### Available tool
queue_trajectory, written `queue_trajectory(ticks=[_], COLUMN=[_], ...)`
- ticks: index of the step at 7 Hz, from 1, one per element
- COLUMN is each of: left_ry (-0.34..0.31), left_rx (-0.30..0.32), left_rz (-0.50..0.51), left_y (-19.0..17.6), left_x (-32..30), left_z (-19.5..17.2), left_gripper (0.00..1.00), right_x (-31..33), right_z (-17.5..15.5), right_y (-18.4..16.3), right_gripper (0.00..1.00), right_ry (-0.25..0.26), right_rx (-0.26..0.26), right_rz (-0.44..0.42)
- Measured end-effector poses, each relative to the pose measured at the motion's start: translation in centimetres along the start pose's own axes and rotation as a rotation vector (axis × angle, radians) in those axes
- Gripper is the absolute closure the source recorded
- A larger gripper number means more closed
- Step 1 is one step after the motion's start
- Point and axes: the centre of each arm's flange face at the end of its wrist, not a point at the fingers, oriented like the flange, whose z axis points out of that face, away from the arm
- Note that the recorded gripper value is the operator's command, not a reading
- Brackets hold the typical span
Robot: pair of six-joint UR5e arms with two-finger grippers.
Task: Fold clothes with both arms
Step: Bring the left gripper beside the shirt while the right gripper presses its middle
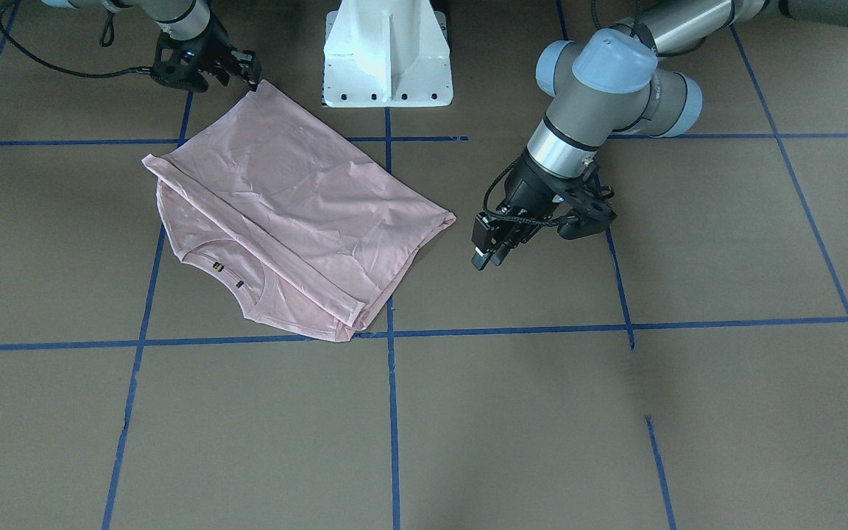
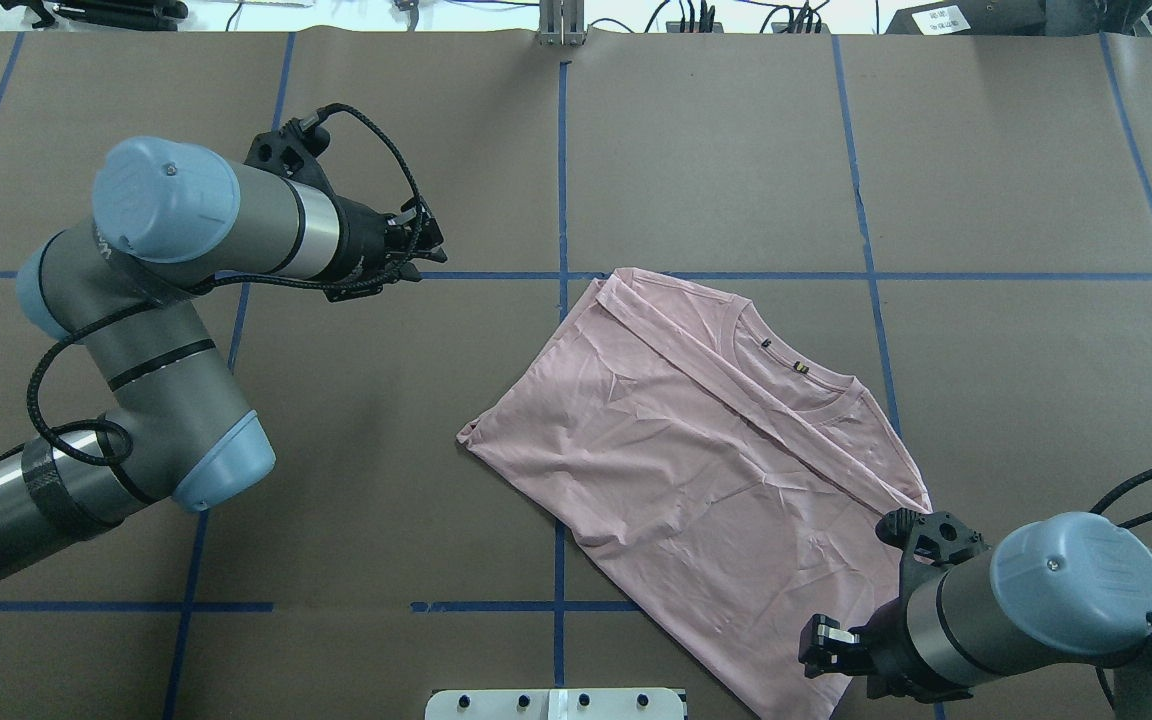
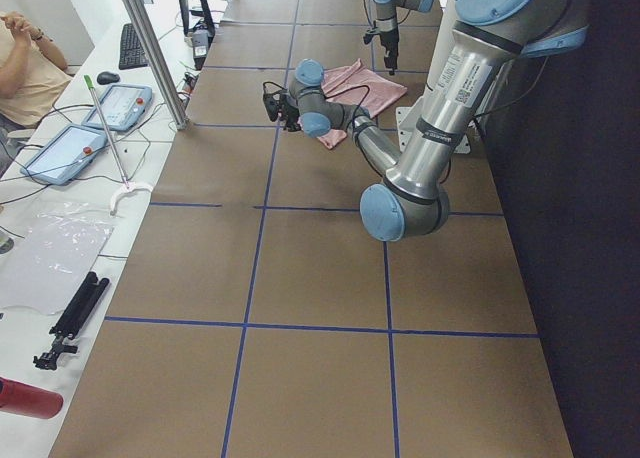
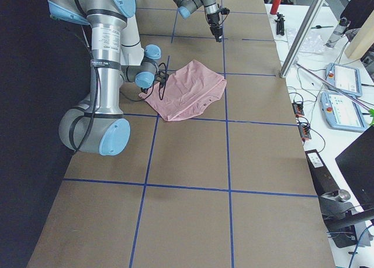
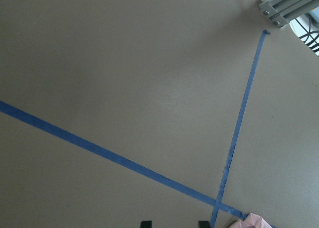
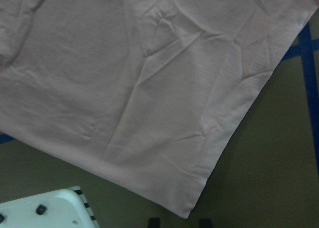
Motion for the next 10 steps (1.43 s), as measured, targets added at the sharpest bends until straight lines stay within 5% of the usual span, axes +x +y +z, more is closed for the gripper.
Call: queue_trajectory(ticks=[1, 2, 4, 10], left_ry=[-0.041, -0.137, -0.256, -0.319], left_rx=[-0.006, 0.018, 0.062, 0.013], left_rz=[-0.016, -0.020, 0.007, 0.028], left_y=[1.7, 4.3, 9.1, 15.8], left_x=[-0.3, -0.7, -1.0, -1.6], left_z=[1.0, 3.0, 5.9, 7.0], left_gripper=[0.54, 0.42, 0.42, 0.39], right_x=[-0.7, -1.2, -2.8, -4.7], right_z=[0.3, -0.2, -2.7, -6.3], right_y=[-1.2, -2.8, -6.1, -9.2], right_gripper=[0.00, 0.00, 0.00, 0.00], right_ry=[-0.014, -0.031, -0.090, -0.164], right_rx=[0.045, 0.091, 0.160, 0.223], right_rz=[0.008, 0.023, 0.064, 0.102])
